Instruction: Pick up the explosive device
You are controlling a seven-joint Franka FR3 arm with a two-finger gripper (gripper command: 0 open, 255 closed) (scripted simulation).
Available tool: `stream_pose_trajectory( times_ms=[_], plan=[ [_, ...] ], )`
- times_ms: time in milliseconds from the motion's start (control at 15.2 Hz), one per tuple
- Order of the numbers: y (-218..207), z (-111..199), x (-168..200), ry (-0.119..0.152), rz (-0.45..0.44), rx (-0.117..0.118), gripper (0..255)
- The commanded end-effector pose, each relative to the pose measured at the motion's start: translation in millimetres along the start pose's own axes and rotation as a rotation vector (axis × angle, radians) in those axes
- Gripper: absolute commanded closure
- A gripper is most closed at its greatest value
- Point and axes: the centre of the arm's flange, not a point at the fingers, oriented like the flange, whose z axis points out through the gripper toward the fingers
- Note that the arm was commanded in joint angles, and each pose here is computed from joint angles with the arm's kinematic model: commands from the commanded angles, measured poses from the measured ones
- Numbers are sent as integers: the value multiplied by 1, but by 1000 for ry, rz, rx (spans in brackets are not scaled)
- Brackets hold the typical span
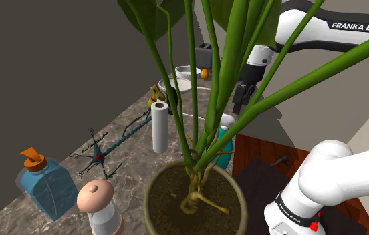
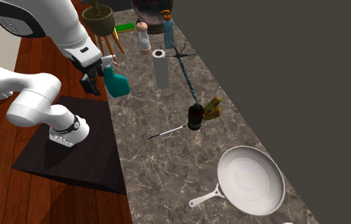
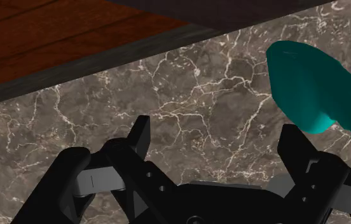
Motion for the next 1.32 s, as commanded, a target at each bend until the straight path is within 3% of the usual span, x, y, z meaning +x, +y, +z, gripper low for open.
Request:
stream_pose_trajectory(
  times_ms=[0, 1254],
  plan=[
    [0, 0, 0, 0, 0, 0, 0],
    [68, 34, 237, 28, -63, 51, 0]
  ],
)
